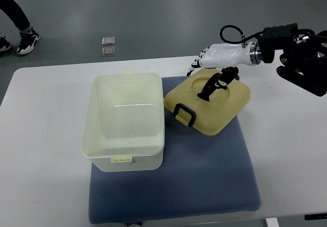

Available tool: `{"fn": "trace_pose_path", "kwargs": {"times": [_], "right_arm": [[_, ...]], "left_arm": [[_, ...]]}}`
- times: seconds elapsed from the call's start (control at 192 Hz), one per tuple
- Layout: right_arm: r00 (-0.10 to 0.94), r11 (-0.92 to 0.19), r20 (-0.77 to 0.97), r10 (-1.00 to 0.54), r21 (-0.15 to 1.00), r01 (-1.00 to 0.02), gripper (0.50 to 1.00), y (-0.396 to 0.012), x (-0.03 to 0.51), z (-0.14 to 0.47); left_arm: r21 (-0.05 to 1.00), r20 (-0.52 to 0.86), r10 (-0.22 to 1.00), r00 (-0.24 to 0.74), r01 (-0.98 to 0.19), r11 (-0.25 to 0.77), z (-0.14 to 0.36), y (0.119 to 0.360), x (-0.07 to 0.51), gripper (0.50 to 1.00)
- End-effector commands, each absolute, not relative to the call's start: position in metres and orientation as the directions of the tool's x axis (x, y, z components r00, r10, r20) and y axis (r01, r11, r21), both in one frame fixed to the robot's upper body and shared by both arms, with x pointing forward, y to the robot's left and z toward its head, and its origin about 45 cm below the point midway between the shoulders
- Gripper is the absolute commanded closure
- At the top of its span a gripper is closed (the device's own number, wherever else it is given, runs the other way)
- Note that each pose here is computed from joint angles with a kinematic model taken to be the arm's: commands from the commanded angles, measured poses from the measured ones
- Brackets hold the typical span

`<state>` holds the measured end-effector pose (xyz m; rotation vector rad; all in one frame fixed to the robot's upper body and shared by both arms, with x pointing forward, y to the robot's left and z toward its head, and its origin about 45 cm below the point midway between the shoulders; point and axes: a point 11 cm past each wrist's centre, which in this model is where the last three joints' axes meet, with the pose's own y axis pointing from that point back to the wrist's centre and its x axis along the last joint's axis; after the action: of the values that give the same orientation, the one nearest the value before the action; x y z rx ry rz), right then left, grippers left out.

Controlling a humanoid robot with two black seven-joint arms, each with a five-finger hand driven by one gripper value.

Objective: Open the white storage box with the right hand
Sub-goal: 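Release the lid handle and raise the right hand away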

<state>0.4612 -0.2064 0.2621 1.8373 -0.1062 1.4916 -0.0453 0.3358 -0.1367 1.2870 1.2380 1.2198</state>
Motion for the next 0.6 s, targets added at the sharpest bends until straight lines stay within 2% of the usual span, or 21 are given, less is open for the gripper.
{"fn": "trace_pose_path", "kwargs": {"times": [0.0, 0.125, 0.324, 0.433, 0.595], "right_arm": [[0.310, -0.718, 0.873, 0.375, 0.486, -0.499, 0.597, -0.205, 0.461, 0.264], [0.368, -0.713, 0.864, 0.343, 0.495, -0.497, 0.597, -0.206, 0.462, 0.268], [0.651, -0.734, 0.741, 0.166, 0.534, -0.421, 0.583, -0.203, 0.459, 0.278], [0.752, -0.783, 0.658, 0.026, 0.482, -0.394, 0.583, -0.199, 0.459, 0.287], [0.798, -0.835, 0.565, -0.210, 0.322, -0.447, 0.583, -0.202, 0.467, 0.301]], "left_arm": [[0.997, 0.048, 0.999, -0.006, 0.063, -0.047, -0.137, 0.336, -0.045, 0.500], [0.997, 0.048, 0.999, -0.006, 0.063, -0.047, -0.137, 0.336, -0.045, 0.500], [0.997, 0.048, 0.999, -0.006, 0.063, -0.047, -0.137, 0.336, -0.045, 0.500], [0.997, 0.048, 0.999, -0.006, 0.063, -0.047, -0.137, 0.336, -0.045, 0.500], [0.997, 0.048, 0.999, -0.006, 0.063, -0.047, -0.137, 0.336, -0.045, 0.500]]}}
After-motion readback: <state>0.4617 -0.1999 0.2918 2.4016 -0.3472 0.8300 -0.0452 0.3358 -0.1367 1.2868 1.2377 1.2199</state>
